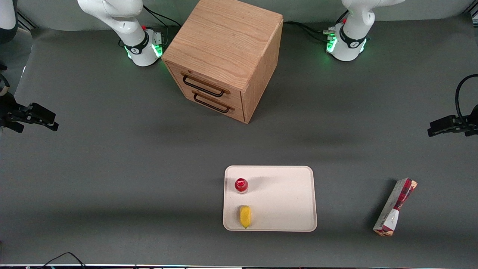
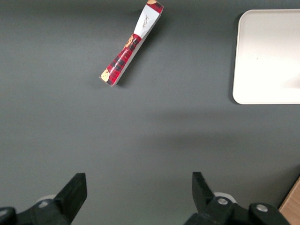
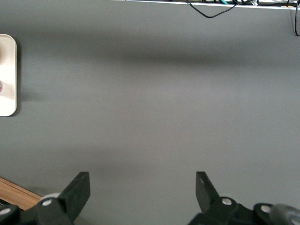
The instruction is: Place red cookie box on tray
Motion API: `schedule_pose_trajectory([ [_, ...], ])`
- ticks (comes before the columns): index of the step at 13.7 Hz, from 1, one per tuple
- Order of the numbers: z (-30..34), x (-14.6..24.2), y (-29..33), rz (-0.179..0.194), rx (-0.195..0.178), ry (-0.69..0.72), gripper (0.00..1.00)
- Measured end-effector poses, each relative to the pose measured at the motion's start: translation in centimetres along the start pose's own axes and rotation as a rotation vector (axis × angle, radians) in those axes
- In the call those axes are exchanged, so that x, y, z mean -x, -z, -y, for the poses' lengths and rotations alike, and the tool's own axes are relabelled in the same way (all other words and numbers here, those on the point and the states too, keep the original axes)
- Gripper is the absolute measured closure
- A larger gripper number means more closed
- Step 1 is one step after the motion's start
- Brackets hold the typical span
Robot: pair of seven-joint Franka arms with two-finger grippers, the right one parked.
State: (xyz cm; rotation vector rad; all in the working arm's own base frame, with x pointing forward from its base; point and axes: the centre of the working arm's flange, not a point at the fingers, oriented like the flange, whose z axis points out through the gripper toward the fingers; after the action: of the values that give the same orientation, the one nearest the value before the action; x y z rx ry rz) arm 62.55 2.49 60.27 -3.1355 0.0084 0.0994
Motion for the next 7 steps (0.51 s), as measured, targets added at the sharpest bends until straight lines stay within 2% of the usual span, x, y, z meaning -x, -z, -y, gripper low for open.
schedule_pose_trajectory([
  [5, 0.15, 0.09, -0.01, 0.003, -0.002, -0.001, 0.0],
  [7, 0.63, -0.53, -0.31, -0.026, -0.017, -0.027, 0.0],
])
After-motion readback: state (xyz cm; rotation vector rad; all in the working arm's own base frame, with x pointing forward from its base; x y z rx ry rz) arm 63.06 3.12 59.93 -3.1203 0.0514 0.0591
